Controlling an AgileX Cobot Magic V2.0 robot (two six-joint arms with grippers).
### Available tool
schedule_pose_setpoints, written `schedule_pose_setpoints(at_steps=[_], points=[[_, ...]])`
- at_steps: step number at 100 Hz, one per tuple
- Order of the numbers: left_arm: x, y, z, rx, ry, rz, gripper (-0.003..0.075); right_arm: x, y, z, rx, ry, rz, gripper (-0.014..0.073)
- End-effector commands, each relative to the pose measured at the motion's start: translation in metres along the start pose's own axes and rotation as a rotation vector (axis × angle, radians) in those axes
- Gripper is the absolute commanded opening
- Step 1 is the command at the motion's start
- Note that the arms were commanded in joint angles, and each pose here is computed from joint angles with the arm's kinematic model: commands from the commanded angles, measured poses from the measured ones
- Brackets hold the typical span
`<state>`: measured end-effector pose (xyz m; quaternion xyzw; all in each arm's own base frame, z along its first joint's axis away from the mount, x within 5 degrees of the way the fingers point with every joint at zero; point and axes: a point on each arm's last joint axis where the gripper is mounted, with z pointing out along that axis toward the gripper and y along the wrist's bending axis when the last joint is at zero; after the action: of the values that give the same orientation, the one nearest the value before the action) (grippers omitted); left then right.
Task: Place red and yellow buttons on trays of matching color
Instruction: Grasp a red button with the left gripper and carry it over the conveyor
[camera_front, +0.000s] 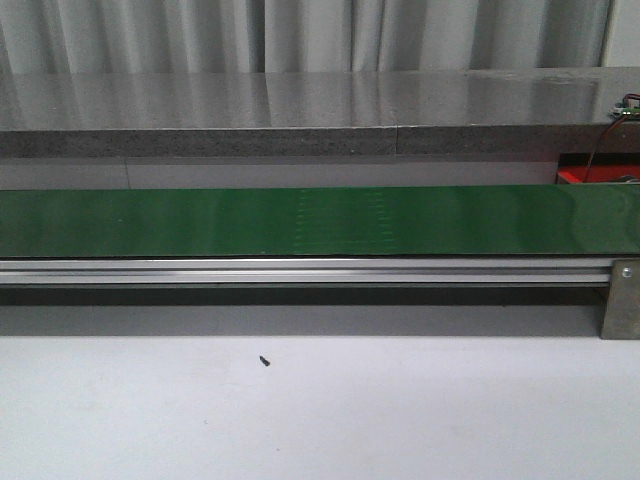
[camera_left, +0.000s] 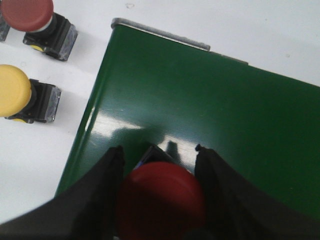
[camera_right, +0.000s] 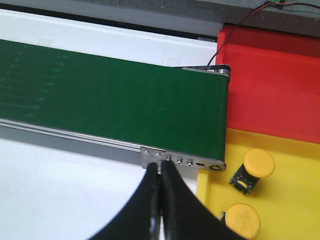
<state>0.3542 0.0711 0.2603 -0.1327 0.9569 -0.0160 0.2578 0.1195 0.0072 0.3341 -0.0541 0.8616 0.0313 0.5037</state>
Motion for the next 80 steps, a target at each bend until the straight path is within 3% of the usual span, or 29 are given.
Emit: schedule_pose_setpoints(at_steps=[1, 16, 35, 42, 63, 80], points=[[-0.013, -0.005, -0.018, 0.014, -0.101, 0.015, 0.0022, -0.012, -0.001, -0.005, 0.017, -0.082, -0.013, -0.0069], [-0.013, -0.006, -0.017, 0.031, -0.097, 0.034, 0.0162, -0.012, -0.001, -0.005, 0.017, -0.082, -0.013, -0.0069], [-0.013, -0.009, -0.017, 0.061, -0.101, 0.051, 0.0521, -0.012, -0.001, -0.005, 0.017, -0.082, -0.013, -0.0069], [-0.014, -0.010, -0.020, 0.073, -0.104, 0.053, 0.0603, -0.012, -0.001, -0.005, 0.017, -0.082, -0.013, -0.0069], [-0.017, -0.012, -0.047, 0.080, -0.187, 0.054, 0.0621, -0.012, -0.001, -0.005, 0.017, -0.082, -0.013, -0.0069], [-0.021, 0.005, -0.074, 0.041, -0.289, 0.024, 0.0621, -0.012, -0.001, -0.005, 0.017, -0.082, -0.013, -0.0069]])
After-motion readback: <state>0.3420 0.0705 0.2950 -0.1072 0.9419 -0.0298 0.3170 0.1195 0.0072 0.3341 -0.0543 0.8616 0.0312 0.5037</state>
